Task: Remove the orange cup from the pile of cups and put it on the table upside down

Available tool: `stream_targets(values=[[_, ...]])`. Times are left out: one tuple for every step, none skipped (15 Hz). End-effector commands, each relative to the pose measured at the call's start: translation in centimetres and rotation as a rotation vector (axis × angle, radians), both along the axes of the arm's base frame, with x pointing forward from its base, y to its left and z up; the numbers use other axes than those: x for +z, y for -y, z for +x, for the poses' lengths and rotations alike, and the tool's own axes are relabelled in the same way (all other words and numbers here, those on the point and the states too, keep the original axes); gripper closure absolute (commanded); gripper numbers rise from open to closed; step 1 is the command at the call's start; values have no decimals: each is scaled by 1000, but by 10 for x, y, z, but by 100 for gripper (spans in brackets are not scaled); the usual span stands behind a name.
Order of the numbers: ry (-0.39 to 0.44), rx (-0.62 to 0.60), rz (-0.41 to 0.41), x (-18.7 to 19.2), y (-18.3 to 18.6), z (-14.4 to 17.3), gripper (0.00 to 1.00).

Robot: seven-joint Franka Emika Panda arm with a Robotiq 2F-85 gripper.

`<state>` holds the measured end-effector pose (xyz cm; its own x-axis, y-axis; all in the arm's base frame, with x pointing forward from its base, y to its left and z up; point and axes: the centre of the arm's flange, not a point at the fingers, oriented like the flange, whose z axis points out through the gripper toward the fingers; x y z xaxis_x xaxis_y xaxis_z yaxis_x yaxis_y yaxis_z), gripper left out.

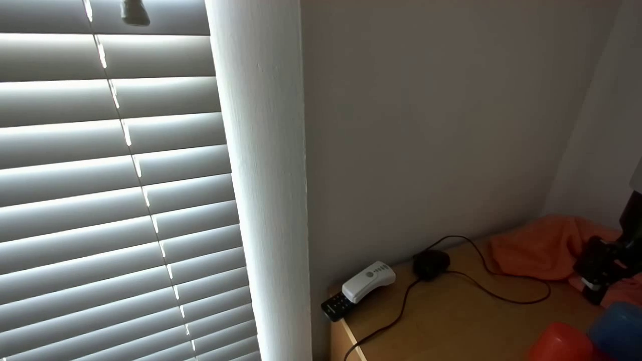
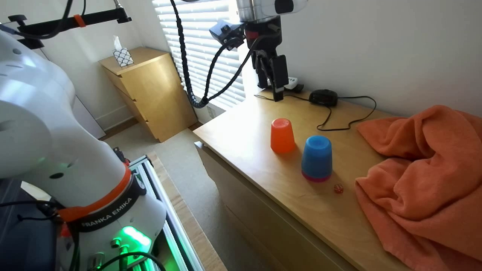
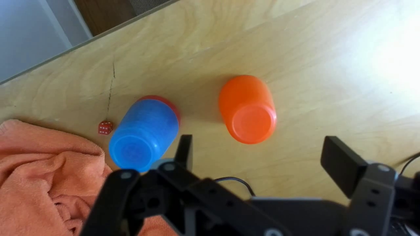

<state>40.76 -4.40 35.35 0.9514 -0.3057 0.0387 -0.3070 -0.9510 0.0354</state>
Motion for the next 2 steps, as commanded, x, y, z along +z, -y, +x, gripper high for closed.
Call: stream_targets(values=[[0,0,0,0,0,0,0],[0,0,0,0,0,0,0]])
